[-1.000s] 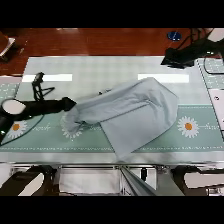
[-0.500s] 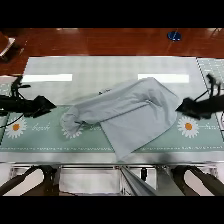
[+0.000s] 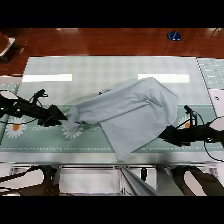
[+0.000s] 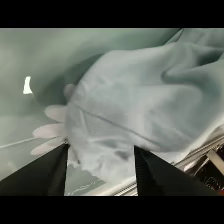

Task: Fold the shirts.

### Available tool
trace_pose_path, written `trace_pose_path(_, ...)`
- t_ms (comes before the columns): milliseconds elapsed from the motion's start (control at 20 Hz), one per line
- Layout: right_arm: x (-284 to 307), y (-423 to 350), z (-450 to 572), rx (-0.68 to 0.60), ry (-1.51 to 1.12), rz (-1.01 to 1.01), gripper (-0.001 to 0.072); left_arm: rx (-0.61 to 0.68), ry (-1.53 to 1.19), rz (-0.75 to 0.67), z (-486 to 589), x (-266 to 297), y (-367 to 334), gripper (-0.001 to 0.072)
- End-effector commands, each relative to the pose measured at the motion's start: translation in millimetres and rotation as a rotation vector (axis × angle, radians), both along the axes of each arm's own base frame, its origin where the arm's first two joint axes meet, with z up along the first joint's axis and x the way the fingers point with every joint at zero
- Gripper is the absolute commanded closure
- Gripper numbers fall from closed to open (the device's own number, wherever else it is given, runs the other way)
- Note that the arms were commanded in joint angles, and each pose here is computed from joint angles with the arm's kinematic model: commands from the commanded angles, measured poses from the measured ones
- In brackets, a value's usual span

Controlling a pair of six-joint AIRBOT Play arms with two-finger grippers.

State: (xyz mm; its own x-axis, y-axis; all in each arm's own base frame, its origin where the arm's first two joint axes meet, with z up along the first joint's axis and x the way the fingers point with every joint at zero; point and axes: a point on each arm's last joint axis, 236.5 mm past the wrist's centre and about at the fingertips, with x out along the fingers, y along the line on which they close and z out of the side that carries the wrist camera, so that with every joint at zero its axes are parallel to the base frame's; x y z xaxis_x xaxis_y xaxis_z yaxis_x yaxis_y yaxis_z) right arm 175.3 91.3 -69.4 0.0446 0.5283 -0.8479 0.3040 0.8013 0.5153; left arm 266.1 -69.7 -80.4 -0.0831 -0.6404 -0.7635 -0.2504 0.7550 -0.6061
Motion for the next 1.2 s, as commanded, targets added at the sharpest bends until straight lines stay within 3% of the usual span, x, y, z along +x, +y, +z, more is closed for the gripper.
trace_pose_path(0,-10,32,-9,0.031,0.013,0.024,0.0305,0.017,-0.03,-0.03,-13,10,-22,0.0459)
trace_pose_path(50,-11,41,-8,0.036,0.008,0.037,0.0305,0.022,-0.046,-0.035,-14,13,-25,0.0688)
trace_pose_path(500,-22,86,-33,0.065,0.105,0.078,0.0305,0.029,-0.067,-0.046,-16,17,-29,0.0688)
trace_pose_path(800,27,110,-38,0.176,0.043,-0.097,0.0316,0.033,-0.074,-0.042,-16,19,-29,0.0687)
trace_pose_path(950,58,117,-34,0.185,0.001,-0.091,0.0447,0.012,-0.091,-0.034,-13,23,-33,0.0688)
trace_pose_path(1050,81,124,-28,0.189,-0.056,-0.031,0.0658,-0.001,-0.106,-0.01,-11,29,-35,0.0688)
trace_pose_path(1150,106,132,-9,0.211,-0.138,0.053,0.0688,-0.013,-0.129,0.014,-6,37,-38,0.0688)
